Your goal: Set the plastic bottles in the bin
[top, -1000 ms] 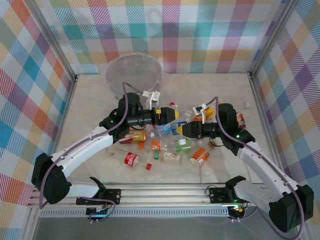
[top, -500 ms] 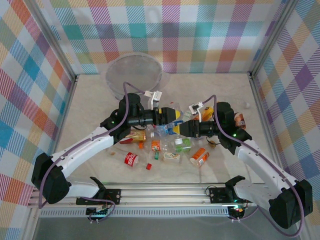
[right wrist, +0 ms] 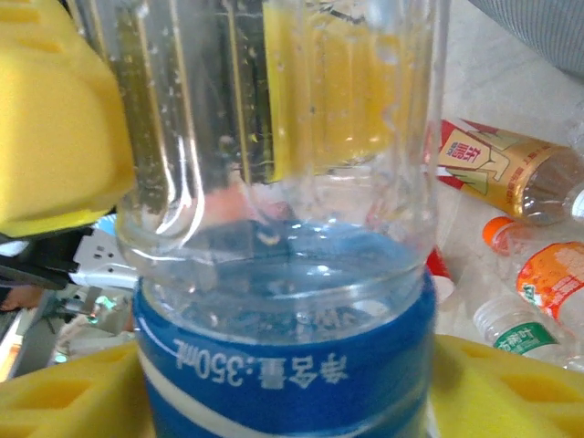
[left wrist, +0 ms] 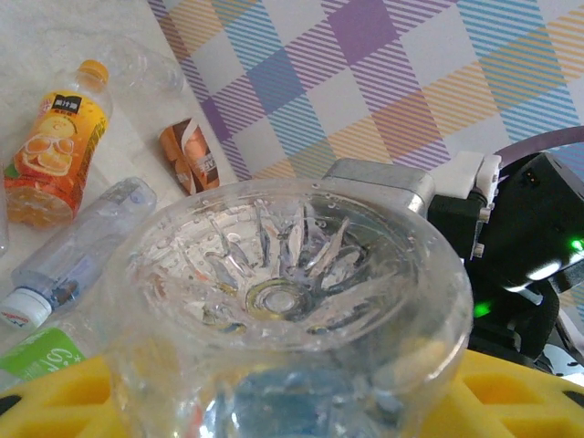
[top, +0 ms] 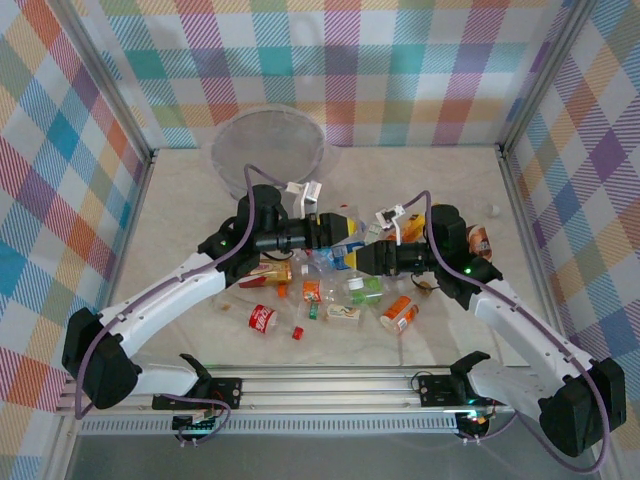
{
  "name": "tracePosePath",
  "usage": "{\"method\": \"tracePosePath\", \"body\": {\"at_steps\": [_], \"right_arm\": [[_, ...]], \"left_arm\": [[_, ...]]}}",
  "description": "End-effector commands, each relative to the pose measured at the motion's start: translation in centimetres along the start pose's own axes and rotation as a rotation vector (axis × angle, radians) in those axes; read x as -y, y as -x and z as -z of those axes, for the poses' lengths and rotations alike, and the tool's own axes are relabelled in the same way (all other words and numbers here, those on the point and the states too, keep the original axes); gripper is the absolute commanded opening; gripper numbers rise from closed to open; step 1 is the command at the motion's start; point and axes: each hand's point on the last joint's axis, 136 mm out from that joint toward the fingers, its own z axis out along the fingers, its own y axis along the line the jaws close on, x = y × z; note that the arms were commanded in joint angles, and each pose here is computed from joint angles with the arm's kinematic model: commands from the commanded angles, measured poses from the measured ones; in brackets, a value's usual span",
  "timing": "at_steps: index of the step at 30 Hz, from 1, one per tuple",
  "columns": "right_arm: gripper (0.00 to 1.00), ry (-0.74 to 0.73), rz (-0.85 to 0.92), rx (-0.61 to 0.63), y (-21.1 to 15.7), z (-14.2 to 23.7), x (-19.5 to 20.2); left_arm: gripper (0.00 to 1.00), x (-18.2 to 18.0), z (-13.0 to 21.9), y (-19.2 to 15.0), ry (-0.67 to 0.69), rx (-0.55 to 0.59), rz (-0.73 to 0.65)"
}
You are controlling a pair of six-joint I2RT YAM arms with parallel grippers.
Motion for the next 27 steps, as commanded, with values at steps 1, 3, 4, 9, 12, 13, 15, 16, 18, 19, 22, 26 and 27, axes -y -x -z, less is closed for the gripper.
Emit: {"method": "tracePosePath", "body": {"at_steps": [1,3,4,9,12,13,15,16,18,19,22,26,27], "right_arm": [[0.83,-0.002,0.05,0.014,0.5,0.5,-1.3],[0.88,-0.015,0.064,0.015,0.3,1.0,-1.6],[0.91,-0.028,0.074,0.019,0.1,1.3,-1.8],[1.0,-0.118,0.147,0.07,0.1,3.2,-2.6],[1.0,-0.194,0.187,0.124,0.6,4.6,-2.7],[1.0,-0.209,0.21,0.145,0.7,5.0,-3.0],[1.0,-0.236,0.258,0.187,1.2,5.8,-3.3],[1.0,-0.249,0.284,0.21,1.4,6.2,-3.6],[1.0,-0.257,0.339,0.252,1.8,6.9,-4.2],[1.0,-0.263,0.367,0.278,2.1,7.3,-4.6],[1.0,-0.253,0.467,0.321,2.3,8.1,-5.9],[1.0,-0.256,0.584,0.426,2.8,9.2,-6.7],[1.0,-0.26,0.594,0.44,2.9,9.4,-6.7]], "left_arm": [[0.57,4.2,1.8,1.7,-0.064,0.051,-0.082],[0.56,4.2,2.3,2.1,-0.023,0.059,-0.106],[0.56,4.3,2.7,2.4,0.004,0.066,-0.125],[0.57,4.8,4.5,3.7,0.132,0.057,-0.237],[0.57,5.1,5.2,5.1,0.194,0.056,-0.311],[0.57,5.2,5.4,5.6,0.218,0.055,-0.341],[0.56,5.2,5.9,6.7,0.266,0.062,-0.39],[0.56,5.1,6.2,7.4,0.289,0.07,-0.412],[0.56,5.4,6.7,8.6,0.319,0.084,-0.45],[0.56,5.4,6.9,9.2,0.334,0.09,-0.465],[0.56,5.3,7.5,10.9,0.38,0.109,-0.504],[0.56,4.8,8.4,13.3,0.427,0.144,-0.529],[0.56,4.8,8.7,13.8,0.433,0.153,-0.531]]}}
